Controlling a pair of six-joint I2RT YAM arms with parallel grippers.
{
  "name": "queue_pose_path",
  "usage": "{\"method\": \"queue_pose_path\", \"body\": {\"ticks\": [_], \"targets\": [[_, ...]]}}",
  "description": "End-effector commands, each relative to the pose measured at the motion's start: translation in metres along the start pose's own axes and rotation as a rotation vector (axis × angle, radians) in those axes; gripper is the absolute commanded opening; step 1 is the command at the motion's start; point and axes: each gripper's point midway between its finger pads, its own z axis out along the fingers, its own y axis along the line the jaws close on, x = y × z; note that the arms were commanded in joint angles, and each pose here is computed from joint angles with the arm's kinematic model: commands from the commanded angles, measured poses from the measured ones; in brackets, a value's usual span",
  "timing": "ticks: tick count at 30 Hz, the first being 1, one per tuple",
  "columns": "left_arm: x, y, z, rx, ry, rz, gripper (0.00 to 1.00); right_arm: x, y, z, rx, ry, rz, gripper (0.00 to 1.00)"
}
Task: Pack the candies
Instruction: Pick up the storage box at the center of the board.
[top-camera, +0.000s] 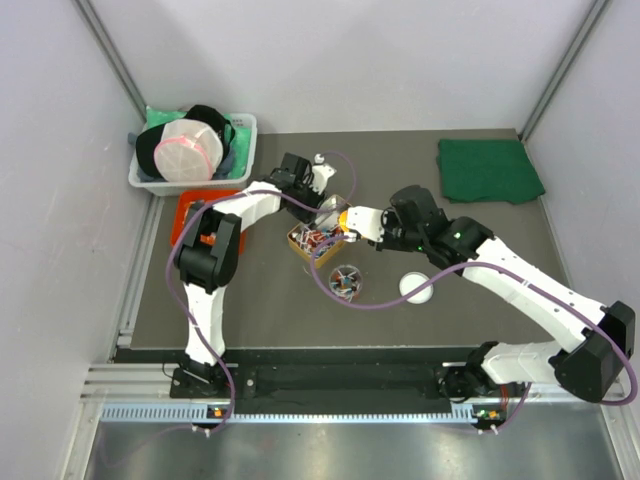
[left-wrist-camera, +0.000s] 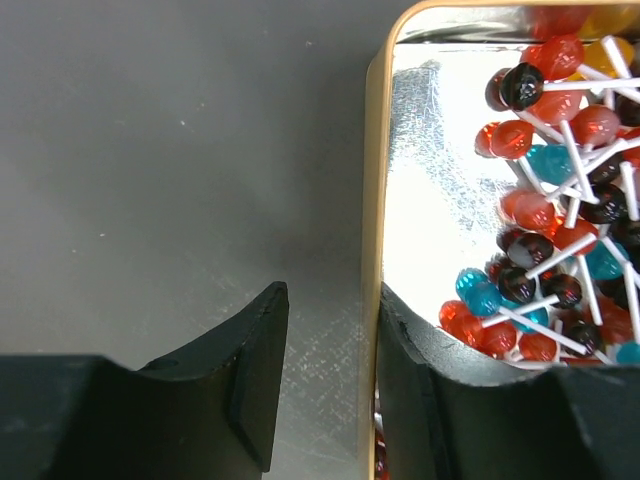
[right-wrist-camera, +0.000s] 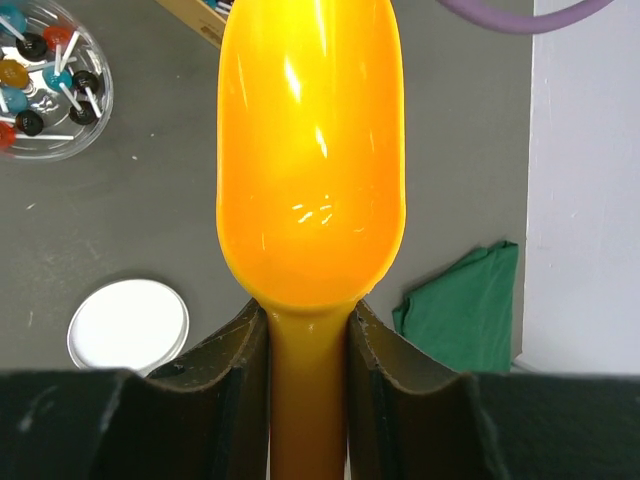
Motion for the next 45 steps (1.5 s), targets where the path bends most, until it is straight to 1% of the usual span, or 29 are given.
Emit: {"method": "queue_pose_path", "body": {"ticks": [1,7,8,11,12,14,15,17,19,20,22,25,29,32,45], "targets": [[-0.010,0.004,0.006,-0.065,-0.023,0.051,0.44,-0.019,-0.018,-0.010,0.053,-0.049,-0.014,0.00],[-0.009,0.001,0.015,-0.097,-0.012,0.082,0.42,-0.021,-0.015,-0.007,0.047,-0.043,-0.025,0.00],[-0.008,0.002,0.016,-0.109,-0.008,0.085,0.37,-0.021,-0.014,-0.007,0.045,-0.041,-0.027,0.00],[-0.007,0.000,0.018,-0.111,0.000,0.094,0.28,-0.020,-0.013,-0.005,0.045,-0.028,-0.044,0.00],[-0.007,-0.001,0.019,-0.111,0.000,0.096,0.23,-0.020,-0.013,-0.005,0.045,-0.027,-0.051,0.00],[-0.004,-0.003,0.020,-0.103,0.008,0.099,0.19,-0.021,-0.013,-0.006,0.040,-0.023,-0.061,0.00],[-0.005,-0.003,0.020,-0.102,0.008,0.101,0.14,-0.021,-0.013,-0.005,0.036,-0.017,-0.069,0.00],[-0.002,-0.005,0.021,-0.097,0.018,0.104,0.09,-0.022,-0.012,-0.005,0.030,-0.011,-0.082,0.00],[-0.003,-0.007,0.021,-0.093,0.017,0.112,0.02,-0.021,-0.014,-0.004,0.035,0.005,-0.104,0.00],[-0.005,-0.007,0.020,-0.095,0.013,0.116,0.00,-0.023,-0.015,-0.004,0.035,0.007,-0.116,0.00],[-0.007,-0.005,0.019,-0.105,0.015,0.121,0.00,-0.020,-0.014,0.000,0.028,0.040,-0.153,0.00],[-0.020,-0.001,0.010,-0.128,-0.008,0.130,0.00,-0.017,-0.013,0.007,0.028,0.091,-0.219,0.00],[-0.041,0.003,-0.009,-0.159,-0.054,0.141,0.00,-0.008,-0.016,0.020,0.055,0.199,-0.335,0.00],[-0.050,0.001,-0.021,-0.165,-0.076,0.153,0.00,-0.005,-0.018,0.030,0.051,0.242,-0.373,0.00],[-0.063,-0.026,-0.042,-0.151,-0.110,0.218,0.00,-0.007,-0.030,0.059,0.060,0.345,-0.486,0.00]]}}
